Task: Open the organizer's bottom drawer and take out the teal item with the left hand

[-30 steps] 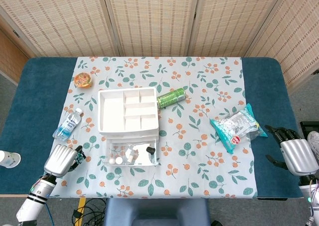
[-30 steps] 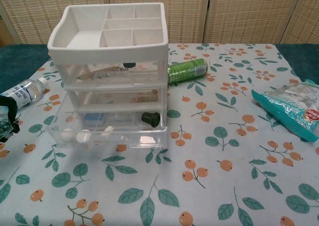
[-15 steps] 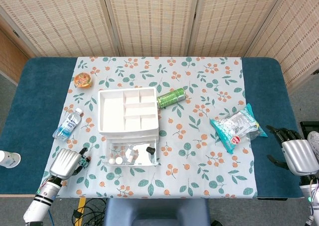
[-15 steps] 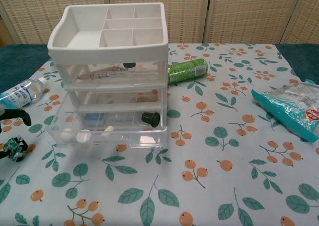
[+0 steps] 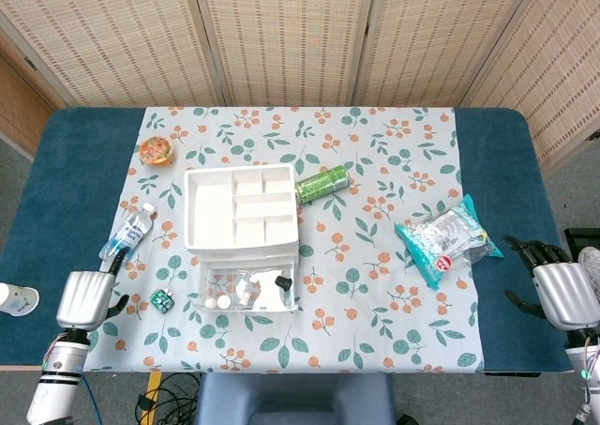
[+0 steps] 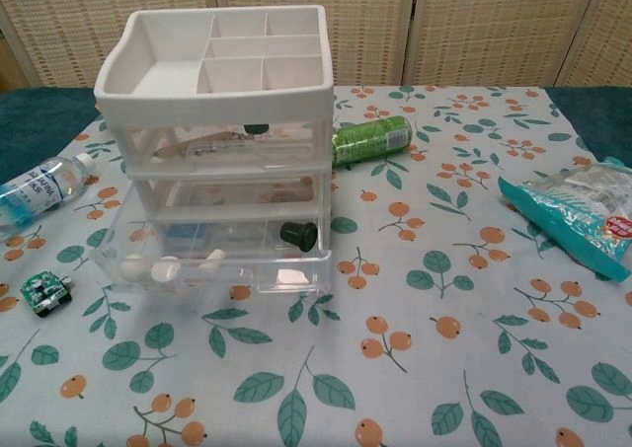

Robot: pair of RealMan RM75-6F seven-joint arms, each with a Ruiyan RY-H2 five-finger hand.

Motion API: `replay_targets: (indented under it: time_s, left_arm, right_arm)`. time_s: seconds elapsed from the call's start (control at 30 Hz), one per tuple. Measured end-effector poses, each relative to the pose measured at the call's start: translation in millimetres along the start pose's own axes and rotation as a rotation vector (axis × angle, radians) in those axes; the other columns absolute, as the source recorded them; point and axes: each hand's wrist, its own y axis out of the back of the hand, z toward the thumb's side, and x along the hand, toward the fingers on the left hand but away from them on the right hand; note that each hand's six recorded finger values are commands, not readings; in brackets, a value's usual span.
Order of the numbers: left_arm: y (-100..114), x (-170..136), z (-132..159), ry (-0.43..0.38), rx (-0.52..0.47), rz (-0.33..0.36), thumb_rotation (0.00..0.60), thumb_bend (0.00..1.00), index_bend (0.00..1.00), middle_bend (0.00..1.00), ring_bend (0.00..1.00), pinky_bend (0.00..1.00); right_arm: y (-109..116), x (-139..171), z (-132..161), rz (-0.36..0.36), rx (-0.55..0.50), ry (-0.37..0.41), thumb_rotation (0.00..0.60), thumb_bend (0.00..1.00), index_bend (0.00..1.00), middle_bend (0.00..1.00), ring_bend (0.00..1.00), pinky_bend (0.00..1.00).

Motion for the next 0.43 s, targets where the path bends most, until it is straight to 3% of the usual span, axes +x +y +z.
replay_targets:
  time_s: [0.17,0.43]
  left_arm:
    - [17,-5,-29,0.115,-0.035,0.047,0.6,0.24,0.13,0.49,0.46,0.73]
    - [37,-18,-36,0.141,-0.078,0.155,0.6,0.24,0.15,0.48,0.45,0.69]
  right_arm:
    - [1,2,-1,-0.005,0.001,-0.004,0.6,0.25,0.12,0.27,0.25,0.25]
    - [-1,5,-2,-0.027,0.001,-0.026,0.6,0.25,0.12,0.27,0.25,0.25]
